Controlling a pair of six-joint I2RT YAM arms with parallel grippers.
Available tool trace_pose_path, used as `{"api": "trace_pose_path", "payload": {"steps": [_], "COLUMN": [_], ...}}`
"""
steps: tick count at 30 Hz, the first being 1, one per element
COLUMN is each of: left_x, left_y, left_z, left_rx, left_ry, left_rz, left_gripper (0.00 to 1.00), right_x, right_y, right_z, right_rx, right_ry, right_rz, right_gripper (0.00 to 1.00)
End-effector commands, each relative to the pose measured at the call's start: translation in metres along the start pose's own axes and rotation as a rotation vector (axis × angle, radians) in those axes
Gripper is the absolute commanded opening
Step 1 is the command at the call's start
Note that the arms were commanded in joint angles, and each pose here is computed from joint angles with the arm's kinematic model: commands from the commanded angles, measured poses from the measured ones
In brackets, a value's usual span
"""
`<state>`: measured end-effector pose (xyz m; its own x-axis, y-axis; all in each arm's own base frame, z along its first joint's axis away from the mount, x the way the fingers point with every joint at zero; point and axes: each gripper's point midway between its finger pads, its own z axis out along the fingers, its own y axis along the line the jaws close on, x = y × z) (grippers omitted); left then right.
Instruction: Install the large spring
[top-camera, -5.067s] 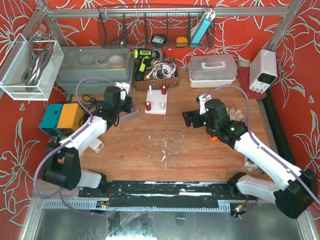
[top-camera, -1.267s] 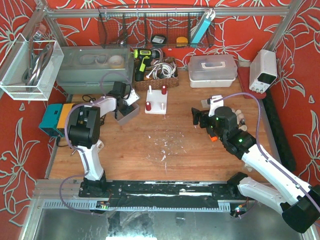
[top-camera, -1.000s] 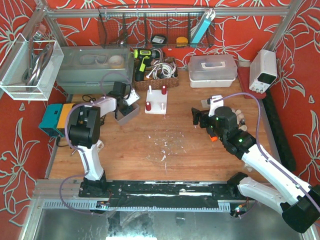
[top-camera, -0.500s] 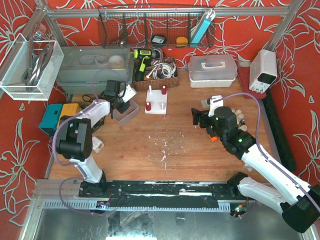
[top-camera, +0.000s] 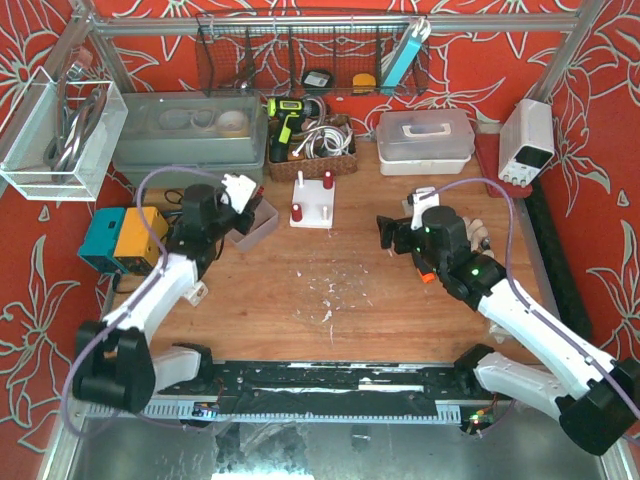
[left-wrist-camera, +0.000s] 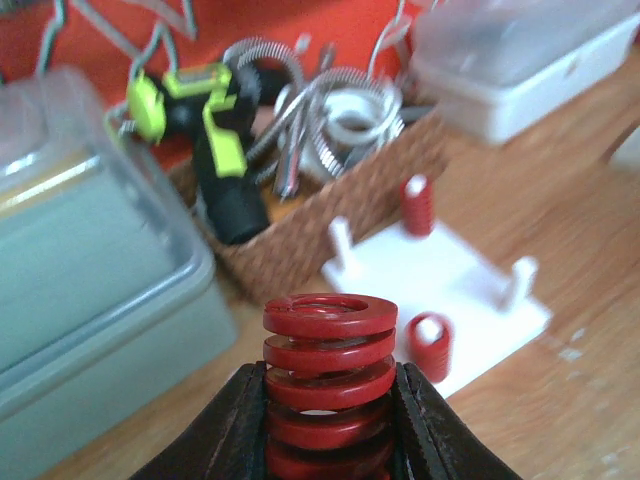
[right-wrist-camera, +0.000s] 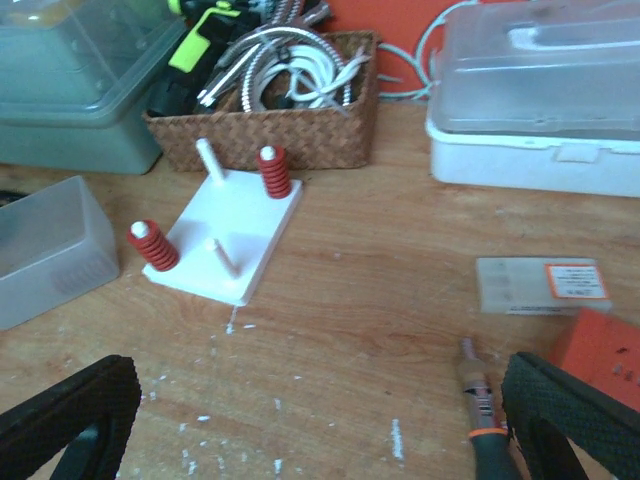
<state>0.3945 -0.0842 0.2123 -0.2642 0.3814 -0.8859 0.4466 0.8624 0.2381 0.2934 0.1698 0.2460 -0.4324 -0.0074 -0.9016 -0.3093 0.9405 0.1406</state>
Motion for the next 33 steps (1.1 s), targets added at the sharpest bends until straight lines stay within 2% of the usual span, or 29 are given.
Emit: {"api": "trace_pose_path", "payload": {"steps": [1,4,8,12,15,20,25,33], "left_x": [-0.063,-0.067,-0.061,-0.058,-0.054,-0.051,-0.05,-0.053], "left_y": [-0.03,-0.073,-0.136,-0.168,-0.184,-0.195,-0.194,-0.195], "left_z": [-0.042,-0.054,-0.055,-0.064,-0.062,-0.06,-0.061,-0.062], "left_rx": [0.086,0.195,0.283,0.352,0.387,0.413,0.401,0.404], "left_ry": [-0.374,-0.488,-0.509,-0.565,-0.562,-0.558,-0.57,-0.581], "left_rz": [-0.091,-0.108,-0.038,-0.039,-0.019,-0.011,-0.022,-0.012], "left_gripper": [0.0,0.0,0.0,0.0,0.0,0.0,0.0,0.0], "right_x": [-0.006,-0.003,-0.005,-0.012,-0.01,0.015,0.035,0.045], "right_y": [0.022,0.049,0.086,0.122,0.151,0.17,0.162,0.176], "right_z": [0.003,0.01,0.012,0.005,0.005,0.016,0.024,0.021], "right_rx": [-0.103,-0.245,-0.424,-0.621,-0.74,-0.694,-0.632,-0.724], "right_ry": [0.068,0.103,0.181,0.232,0.268,0.377,0.455,0.496], "right_rz": [0.04,0.074,0.118,0.137,0.136,0.046,0.023,0.022], "right_gripper": [0.99,0.94,0.84,0.77,0.77,0.77,0.71,0.51]}}
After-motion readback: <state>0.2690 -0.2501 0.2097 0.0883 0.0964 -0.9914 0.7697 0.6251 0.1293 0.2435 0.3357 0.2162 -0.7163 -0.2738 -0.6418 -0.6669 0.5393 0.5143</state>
